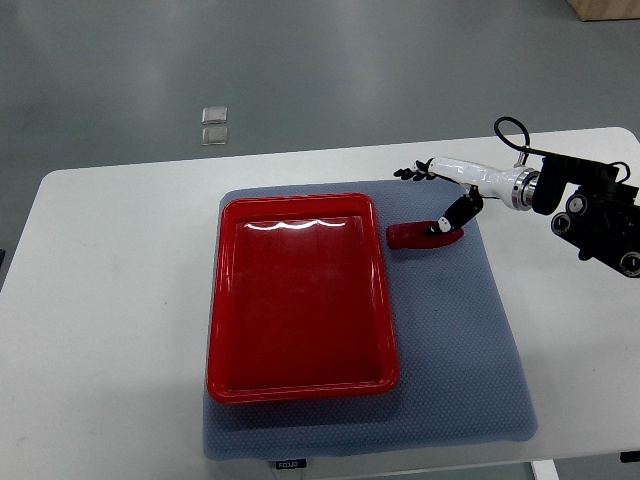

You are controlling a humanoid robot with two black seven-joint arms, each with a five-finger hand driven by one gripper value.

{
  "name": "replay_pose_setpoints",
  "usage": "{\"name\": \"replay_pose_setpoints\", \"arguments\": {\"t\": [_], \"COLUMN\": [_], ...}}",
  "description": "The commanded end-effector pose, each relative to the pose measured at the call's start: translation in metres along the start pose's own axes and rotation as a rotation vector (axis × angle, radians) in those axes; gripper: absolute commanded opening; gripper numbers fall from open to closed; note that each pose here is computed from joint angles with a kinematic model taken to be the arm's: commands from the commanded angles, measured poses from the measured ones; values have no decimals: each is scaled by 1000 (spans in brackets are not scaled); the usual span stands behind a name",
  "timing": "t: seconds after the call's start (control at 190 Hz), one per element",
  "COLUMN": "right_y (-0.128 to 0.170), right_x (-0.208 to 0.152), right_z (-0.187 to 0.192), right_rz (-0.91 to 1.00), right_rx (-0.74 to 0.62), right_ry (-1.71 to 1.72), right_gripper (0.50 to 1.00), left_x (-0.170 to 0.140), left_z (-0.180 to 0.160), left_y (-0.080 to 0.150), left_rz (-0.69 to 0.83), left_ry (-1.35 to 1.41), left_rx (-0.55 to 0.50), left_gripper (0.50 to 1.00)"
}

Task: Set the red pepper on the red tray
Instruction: 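Close the right hand fingers around the red pepper, then lift the red pepper with the right hand over the tray rim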

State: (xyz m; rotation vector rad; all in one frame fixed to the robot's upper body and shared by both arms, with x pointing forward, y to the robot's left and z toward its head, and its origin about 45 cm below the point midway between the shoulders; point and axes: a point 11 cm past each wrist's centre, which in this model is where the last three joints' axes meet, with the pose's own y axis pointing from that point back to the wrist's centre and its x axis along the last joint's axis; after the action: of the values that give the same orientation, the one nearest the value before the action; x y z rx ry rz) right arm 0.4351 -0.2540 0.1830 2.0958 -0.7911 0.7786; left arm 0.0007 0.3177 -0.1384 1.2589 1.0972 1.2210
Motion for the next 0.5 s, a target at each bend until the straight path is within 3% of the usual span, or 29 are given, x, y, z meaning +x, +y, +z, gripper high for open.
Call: {"name": "replay_pose_setpoints", "arguments": {"t": [0.0,0.496], "right_y": [-1,0], "right_x": [-17,-30], "right_z": [5,12], "right_rz": [7,36], "right_rx": [-8,-23], "right_ry": [0,3], "right_gripper": [905,895], "left_x": [1,1], "left_z": [0,0], "left_y": [0,0], "left_rz": [2,3], "left_ry": [2,2], "left_rx": [0,0], "left_gripper": [1000,1000]}}
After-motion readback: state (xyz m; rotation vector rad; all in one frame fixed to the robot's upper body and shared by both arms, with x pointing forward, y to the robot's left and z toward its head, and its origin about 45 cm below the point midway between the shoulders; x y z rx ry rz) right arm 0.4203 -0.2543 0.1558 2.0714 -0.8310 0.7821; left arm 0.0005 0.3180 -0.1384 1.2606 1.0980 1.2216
